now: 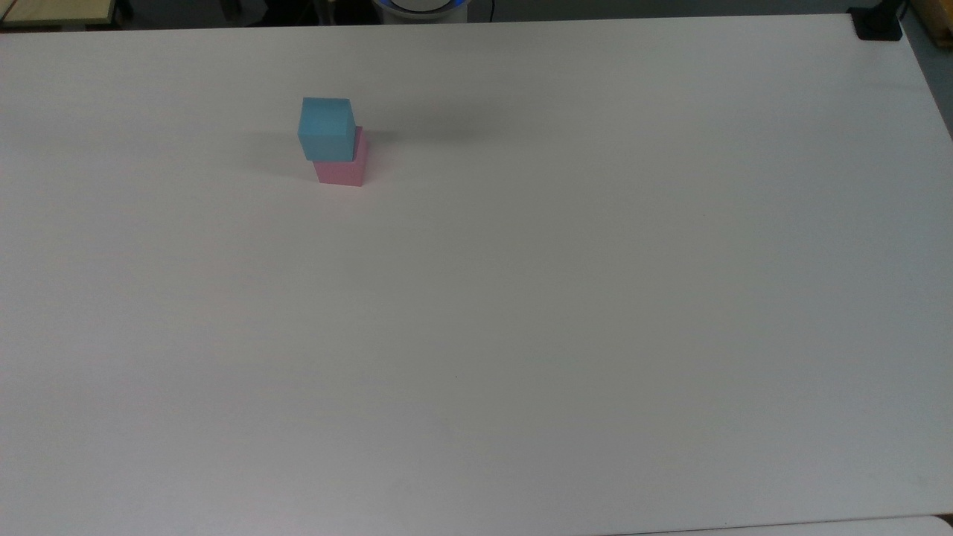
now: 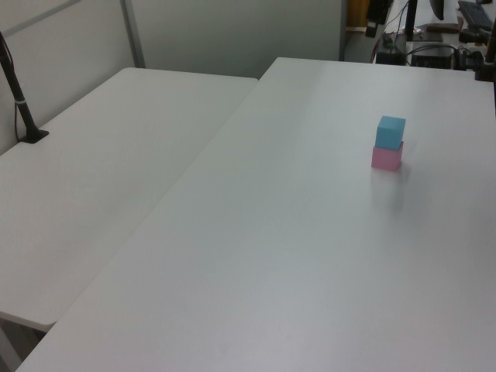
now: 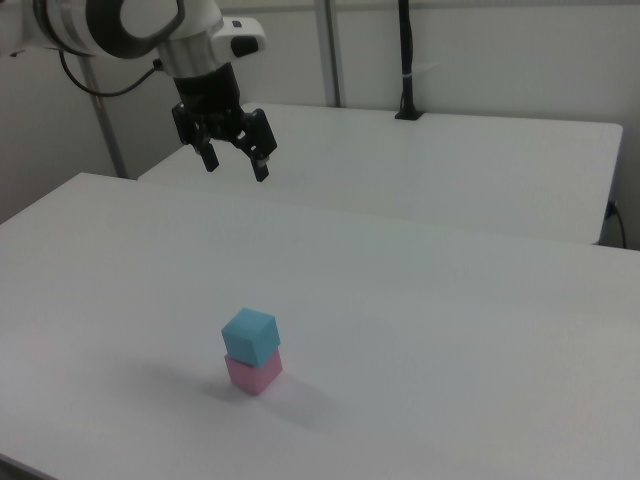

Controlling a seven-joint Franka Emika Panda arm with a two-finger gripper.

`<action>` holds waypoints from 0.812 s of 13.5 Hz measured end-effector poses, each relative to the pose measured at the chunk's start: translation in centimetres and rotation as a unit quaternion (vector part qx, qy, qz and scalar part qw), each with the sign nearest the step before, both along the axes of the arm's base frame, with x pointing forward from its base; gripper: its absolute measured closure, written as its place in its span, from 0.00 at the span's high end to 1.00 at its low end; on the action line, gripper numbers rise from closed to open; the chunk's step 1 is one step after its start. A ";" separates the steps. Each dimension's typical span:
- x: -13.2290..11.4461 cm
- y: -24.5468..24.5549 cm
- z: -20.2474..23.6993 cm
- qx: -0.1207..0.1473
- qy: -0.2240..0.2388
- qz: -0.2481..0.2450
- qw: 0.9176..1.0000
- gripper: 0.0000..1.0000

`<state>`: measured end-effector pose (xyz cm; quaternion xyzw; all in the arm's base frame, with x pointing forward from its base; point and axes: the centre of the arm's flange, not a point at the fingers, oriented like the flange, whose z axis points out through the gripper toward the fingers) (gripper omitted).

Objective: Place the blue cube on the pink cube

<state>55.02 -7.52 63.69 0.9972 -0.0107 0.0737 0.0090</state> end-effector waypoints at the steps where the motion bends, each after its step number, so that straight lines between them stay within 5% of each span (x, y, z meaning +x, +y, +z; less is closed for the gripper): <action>1: 0.3 0.5 -0.3 0.002 0.003 -0.006 1.000 1.00; 11: -0.1 1.6 -0.5 0.005 0.032 0.007 0.999 1.00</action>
